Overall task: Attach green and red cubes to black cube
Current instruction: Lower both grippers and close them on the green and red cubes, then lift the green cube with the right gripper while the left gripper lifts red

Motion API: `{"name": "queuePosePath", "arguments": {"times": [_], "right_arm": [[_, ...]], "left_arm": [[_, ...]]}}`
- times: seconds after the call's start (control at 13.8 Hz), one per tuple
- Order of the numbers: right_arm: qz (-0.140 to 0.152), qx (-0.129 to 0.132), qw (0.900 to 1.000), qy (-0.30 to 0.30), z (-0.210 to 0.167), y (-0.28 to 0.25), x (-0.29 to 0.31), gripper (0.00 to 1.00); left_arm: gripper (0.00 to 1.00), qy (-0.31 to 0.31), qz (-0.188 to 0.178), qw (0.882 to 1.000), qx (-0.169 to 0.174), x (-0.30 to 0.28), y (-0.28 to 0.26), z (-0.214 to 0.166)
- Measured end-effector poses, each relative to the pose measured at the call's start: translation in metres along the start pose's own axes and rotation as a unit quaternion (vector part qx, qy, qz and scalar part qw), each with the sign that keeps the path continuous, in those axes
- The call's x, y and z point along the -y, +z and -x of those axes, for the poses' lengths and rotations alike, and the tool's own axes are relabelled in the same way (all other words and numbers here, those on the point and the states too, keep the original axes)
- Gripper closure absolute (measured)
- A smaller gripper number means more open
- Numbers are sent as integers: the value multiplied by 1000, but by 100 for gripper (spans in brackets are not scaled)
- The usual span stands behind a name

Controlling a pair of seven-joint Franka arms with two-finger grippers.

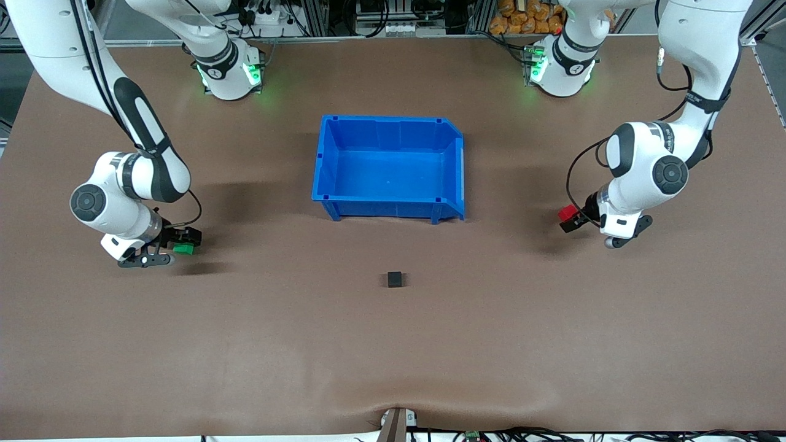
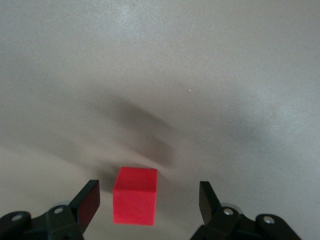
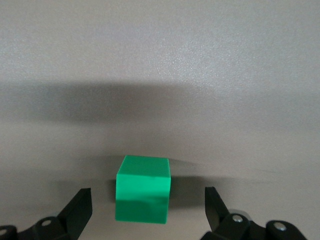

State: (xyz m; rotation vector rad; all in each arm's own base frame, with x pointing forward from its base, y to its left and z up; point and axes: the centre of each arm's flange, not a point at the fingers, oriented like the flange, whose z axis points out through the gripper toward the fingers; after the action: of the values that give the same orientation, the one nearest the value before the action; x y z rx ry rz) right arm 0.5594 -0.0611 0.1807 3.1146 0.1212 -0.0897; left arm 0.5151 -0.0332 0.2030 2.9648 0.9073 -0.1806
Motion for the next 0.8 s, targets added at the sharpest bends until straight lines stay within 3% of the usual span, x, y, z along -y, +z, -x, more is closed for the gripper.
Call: {"name": "queuePosePath", "arguments": {"times": [0.58,0.65,0.8], "right_arm": [[0,2,1000,0,0,1,0,4],[0,2,1000,0,1,1,0,9],[0,2,1000,0,0,1,0,31]], "left_arm": [[15,-13,-4,1000,8,11,9,-5],[19,-15,-5,1000,10,13,11,-5],[25,-18,-7,1000,13,15,15,-6]]}}
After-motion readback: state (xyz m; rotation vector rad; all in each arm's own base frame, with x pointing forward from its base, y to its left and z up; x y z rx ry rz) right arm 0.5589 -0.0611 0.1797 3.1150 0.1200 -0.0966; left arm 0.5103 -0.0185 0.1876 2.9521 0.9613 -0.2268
